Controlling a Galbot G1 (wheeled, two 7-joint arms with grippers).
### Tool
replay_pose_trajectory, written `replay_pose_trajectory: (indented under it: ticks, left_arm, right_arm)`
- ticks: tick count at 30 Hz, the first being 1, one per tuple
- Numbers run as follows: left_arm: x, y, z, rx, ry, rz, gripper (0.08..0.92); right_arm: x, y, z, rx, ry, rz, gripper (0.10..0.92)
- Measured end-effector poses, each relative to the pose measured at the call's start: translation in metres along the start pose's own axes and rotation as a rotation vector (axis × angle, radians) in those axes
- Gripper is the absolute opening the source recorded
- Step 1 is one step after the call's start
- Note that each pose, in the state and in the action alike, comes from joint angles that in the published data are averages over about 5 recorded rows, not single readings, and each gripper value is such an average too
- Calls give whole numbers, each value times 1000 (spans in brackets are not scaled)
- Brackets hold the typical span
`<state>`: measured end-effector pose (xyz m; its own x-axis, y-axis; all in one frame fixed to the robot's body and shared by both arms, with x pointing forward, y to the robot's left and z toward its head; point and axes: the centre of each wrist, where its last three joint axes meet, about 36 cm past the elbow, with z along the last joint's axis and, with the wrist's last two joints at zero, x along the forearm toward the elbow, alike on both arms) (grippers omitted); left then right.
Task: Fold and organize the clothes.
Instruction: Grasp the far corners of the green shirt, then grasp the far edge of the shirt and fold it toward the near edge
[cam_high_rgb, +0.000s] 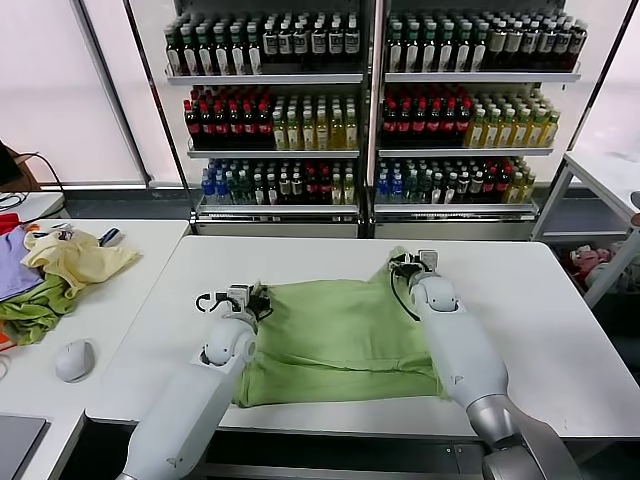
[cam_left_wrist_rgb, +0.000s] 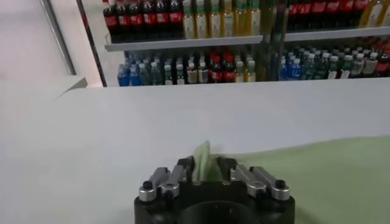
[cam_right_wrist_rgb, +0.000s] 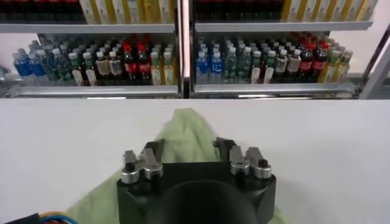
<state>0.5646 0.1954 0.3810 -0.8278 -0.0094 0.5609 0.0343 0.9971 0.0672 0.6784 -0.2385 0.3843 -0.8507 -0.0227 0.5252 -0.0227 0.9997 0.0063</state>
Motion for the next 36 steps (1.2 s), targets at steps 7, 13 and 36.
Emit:
replay_pose_trajectory:
  ticks: [7,13,36]
  left_arm:
    - [5,6,5,22,-6,15,103]
    - [11,8,9,48,-34,37,101]
    - [75,22,-3,128,-223,140,101]
  right_arm:
    - [5,-5,6,5,-22,-1,310]
    - [13,-9,14,9,-55,-6,183]
    - [105,-28,32,21,-256,-56,116]
